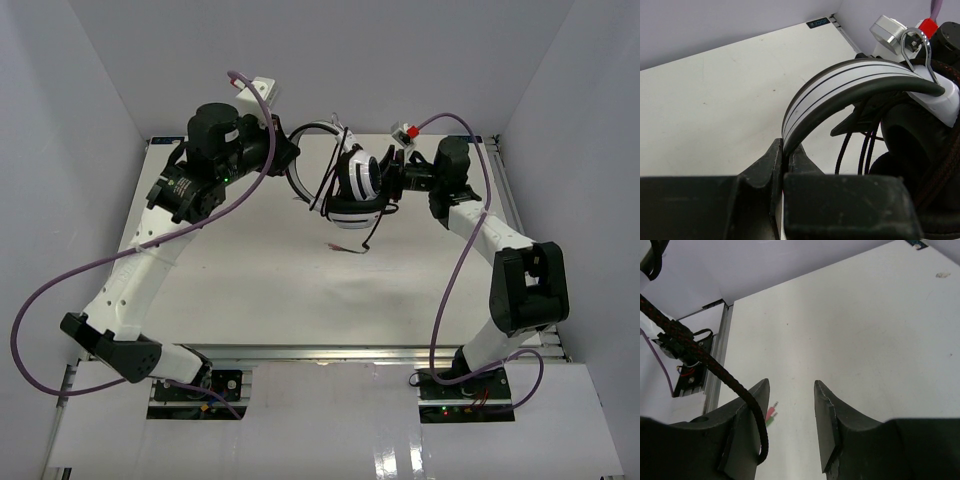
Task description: Wrap the headphones
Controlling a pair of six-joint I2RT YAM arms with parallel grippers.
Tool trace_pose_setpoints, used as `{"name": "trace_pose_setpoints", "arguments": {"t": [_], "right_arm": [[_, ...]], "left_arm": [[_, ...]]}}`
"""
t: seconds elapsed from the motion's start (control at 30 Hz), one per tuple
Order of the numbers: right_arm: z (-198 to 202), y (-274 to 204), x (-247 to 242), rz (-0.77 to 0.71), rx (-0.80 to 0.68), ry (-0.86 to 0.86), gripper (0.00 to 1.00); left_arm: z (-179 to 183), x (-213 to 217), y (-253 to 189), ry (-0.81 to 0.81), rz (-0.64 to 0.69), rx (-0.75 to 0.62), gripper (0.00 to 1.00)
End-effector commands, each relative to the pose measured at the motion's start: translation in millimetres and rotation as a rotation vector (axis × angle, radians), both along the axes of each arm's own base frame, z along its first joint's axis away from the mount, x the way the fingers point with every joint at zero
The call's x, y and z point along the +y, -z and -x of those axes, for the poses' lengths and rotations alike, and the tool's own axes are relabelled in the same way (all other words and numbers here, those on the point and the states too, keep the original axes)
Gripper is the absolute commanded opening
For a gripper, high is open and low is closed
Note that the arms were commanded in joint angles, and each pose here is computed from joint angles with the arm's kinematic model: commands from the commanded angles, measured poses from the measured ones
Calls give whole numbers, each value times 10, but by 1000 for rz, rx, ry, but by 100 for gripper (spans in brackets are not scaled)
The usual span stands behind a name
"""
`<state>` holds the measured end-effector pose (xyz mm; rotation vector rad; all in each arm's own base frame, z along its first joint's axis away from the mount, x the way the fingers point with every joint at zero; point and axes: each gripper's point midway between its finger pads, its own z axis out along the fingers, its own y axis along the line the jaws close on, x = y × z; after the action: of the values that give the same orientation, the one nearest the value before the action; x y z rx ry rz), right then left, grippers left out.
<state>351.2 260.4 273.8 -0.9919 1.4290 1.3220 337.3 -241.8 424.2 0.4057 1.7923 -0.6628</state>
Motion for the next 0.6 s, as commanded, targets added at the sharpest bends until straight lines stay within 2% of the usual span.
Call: {"name": "trace_pose_setpoints", "arguments": {"t": [0.0,0.27,0.37,0.57], "right_arm": [[-34,-4,-138,-18,57,-57,48],[135,-171,-143,-28,10,-175,46],[95,-192,-134,-20,-2,-161,44],[-80,-60,-45,97,-61,-65,40]], "left_arm": [[197,191,-718,-39,95,-219,0],[25,350,-188,-137,-141,-216,0],[-10,393,-103,-162,-223,-237,0],[0,370,-33,-154,-278,-250,0]]}}
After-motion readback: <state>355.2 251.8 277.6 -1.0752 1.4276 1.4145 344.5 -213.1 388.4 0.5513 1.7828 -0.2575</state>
